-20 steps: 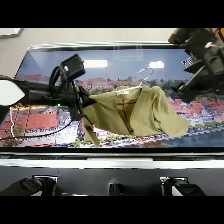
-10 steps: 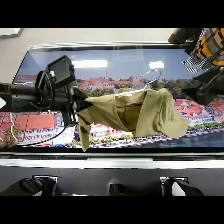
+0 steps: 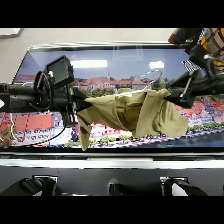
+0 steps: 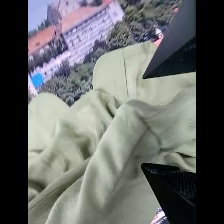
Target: Fold the clothes and pants, and hang the long-sleeved shirts on hangers.
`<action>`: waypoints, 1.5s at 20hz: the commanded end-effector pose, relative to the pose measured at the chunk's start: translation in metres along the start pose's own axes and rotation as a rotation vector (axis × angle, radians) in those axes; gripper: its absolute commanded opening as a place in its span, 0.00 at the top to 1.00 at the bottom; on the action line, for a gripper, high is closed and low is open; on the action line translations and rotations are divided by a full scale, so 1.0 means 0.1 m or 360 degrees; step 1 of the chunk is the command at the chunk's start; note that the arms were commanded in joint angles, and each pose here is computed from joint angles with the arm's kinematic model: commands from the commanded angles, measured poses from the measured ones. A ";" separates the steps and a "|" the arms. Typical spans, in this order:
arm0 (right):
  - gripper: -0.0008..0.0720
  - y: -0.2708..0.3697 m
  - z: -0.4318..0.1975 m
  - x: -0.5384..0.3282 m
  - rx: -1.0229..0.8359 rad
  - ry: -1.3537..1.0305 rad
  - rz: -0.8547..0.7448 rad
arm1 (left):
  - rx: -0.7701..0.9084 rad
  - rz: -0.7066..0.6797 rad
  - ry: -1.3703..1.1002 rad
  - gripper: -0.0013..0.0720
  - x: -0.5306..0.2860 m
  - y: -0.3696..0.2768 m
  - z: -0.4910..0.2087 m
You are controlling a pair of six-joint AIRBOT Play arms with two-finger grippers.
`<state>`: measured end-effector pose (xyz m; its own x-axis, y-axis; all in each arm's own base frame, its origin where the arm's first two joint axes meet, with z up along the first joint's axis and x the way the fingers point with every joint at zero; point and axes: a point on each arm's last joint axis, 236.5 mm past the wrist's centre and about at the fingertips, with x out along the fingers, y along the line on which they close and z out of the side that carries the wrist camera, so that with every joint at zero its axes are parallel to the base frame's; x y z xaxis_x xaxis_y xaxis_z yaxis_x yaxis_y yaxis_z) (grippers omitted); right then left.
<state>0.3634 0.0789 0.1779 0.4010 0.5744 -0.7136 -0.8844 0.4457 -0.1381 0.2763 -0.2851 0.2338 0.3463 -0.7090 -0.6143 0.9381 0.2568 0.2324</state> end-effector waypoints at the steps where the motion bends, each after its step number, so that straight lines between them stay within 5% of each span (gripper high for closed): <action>1: 0.18 0.04 -0.06 0.33 -0.0055 0.0058 0.0124 | -0.0001 -0.0001 -0.0002 0.95 0.00 0.00 0.00; 2: 0.19 0.06 -0.08 0.40 -0.0050 0.0065 0.0159 | -0.0001 -0.0002 -0.0001 0.95 0.00 -0.01 0.00; 5: 0.44 0.09 -0.10 0.48 -0.0039 0.0070 0.0216 | -0.0001 -0.0003 0.0000 0.95 0.00 -0.01 0.00; 8: 0.93 0.19 -0.12 0.42 -0.0054 0.0095 0.0256 | -0.0001 -0.0004 0.0002 0.95 0.00 -0.01 0.00; 12: 0.94 0.27 -0.06 0.17 -0.0142 0.0142 0.0162 | -0.0007 -0.0004 0.0001 0.90 0.00 -0.01 0.00; 15: 0.94 0.38 0.07 -0.13 -0.0010 0.0146 0.0028 | -0.0155 0.0017 -0.0011 0.52 0.01 0.03 0.01; 17: 0.94 0.46 0.13 -0.37 0.0058 0.0155 -0.0101 | -0.0363 0.0107 -0.0030 0.51 0.02 0.18 0.02; 19: 0.94 0.52 0.14 -0.60 0.0069 0.0185 -0.0240 | -0.0572 0.0232 -0.0069 0.26 0.02 0.38 0.03; 23: 0.94 0.59 0.10 -1.14 0.0148 0.0231 -0.0605 | -0.0891 0.0529 -0.0093 0.12 -0.05 0.81 -0.09; 30: 0.94 0.65 -0.14 -2.10 0.0662 0.0160 -0.1305 | -0.1183 0.0766 -0.0249 0.12 -0.19 1.16 -0.08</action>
<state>0.2370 0.0125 0.2893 0.7706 0.0811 -0.6322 -0.4115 0.8207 -0.3964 0.3675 -0.2426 0.2567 0.7026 -0.5107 -0.4955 0.5381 0.8370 -0.0998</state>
